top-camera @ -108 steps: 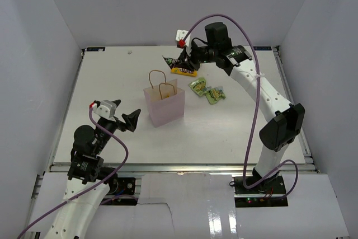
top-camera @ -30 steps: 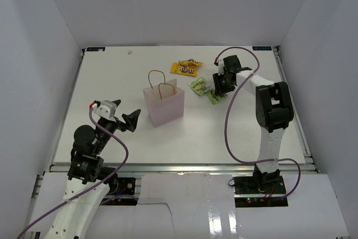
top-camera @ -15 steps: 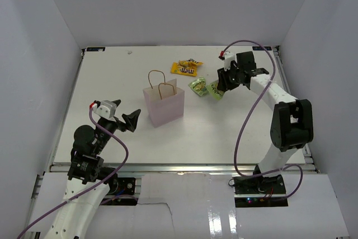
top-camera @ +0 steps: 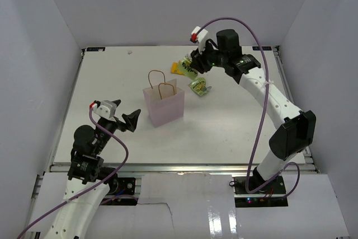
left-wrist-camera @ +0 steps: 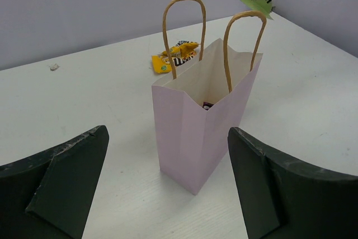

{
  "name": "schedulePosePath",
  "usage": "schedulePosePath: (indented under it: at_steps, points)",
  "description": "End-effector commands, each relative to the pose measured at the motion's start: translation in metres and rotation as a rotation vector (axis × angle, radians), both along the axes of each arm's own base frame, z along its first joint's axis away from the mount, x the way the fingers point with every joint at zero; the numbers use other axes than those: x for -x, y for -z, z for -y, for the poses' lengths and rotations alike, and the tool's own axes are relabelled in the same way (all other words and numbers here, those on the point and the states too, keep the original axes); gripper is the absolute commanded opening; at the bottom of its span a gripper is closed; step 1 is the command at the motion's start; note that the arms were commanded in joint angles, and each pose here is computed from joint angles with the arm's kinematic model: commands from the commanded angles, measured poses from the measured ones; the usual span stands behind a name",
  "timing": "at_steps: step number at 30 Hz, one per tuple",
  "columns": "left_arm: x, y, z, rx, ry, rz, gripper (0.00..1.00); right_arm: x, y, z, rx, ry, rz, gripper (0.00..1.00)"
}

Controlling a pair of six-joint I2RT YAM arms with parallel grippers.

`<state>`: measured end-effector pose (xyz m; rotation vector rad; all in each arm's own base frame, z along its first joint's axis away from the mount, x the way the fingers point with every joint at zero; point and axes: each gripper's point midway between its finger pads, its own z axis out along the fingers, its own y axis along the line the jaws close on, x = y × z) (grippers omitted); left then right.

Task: Place the snacks into the paper bag

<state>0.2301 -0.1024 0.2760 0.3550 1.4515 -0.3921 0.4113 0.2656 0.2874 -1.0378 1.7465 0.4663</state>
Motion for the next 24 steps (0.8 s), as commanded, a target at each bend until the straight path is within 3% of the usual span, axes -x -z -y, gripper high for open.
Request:
schedulePosePath:
  at_steps: [1, 9, 16, 20, 24]
  points:
    - [-0.001, 0.000, 0.000, -0.005, -0.003, 0.008, 0.98, 0.012, -0.050, -0.036, 0.018, -0.075, 0.179, 0.08]
    - [-0.001, 0.000, 0.001, -0.007, 0.003, 0.007, 0.98, 0.052, -0.055, -0.086, 0.099, -0.179, 0.335, 0.08]
    - [-0.001, 0.001, 0.001, -0.007, 0.003, 0.006, 0.98, 0.057, -0.042, -0.105, 0.157, -0.209, 0.385, 0.09]
    - [-0.001, 0.000, 0.001, -0.007, 0.003, 0.007, 0.98, 0.059, -0.035, -0.114, 0.171, -0.227, 0.392, 0.13]
    - [-0.001, 0.000, 0.001, -0.008, 0.002, 0.008, 0.98, 0.060, -0.024, -0.121, 0.179, -0.239, 0.378, 0.24]
